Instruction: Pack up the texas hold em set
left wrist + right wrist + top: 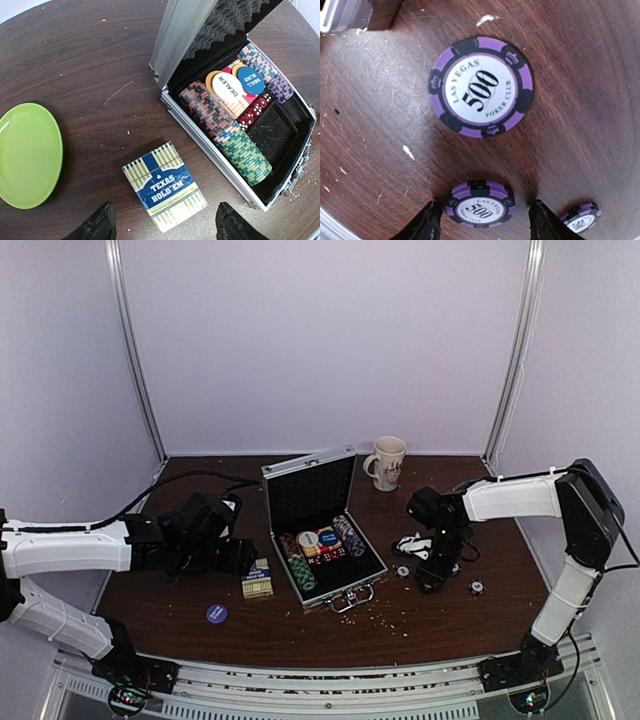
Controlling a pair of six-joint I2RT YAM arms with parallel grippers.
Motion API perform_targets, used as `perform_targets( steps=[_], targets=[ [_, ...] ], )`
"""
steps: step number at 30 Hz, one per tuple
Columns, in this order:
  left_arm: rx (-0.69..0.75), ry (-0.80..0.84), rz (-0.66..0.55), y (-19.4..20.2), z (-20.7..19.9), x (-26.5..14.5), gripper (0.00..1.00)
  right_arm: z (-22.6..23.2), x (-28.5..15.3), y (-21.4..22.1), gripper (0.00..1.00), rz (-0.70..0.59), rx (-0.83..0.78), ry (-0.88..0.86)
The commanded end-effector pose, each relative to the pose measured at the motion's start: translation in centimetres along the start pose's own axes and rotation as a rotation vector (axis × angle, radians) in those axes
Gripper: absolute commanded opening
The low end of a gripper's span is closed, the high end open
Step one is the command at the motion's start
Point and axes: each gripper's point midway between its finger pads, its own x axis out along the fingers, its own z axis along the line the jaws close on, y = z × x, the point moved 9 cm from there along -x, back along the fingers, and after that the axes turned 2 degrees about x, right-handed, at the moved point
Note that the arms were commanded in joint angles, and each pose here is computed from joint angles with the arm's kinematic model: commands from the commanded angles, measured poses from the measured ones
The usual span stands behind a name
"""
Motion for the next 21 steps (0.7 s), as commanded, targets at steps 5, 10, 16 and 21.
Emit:
perform_targets(
  steps=[5,10,16,21],
  targets=[
    [-0.021,0.018,-0.035,-0.5,-0.14,-0.25,0.7,-0.06,0.14,-0.8,0.51,-0.01,0.004,-0.008],
    [-0.02,0.018,-0.033,-0.51,-0.23,-0.04,0.7,0.2,0.18,-0.46,0.41,0.003,0.006,-0.02],
    [-0.02,0.019,-0.032,-0.51,-0.25,-0.01,0.7,0.34,0.24,-0.27,0.39,0.024,0.014,-0.035],
    [-0.022,0.019,-0.036,-0.46,-0.16,-0.13,0.7,0.42,0.07,-0.44,0.31,0.022,0.018,-0.05]
  ],
)
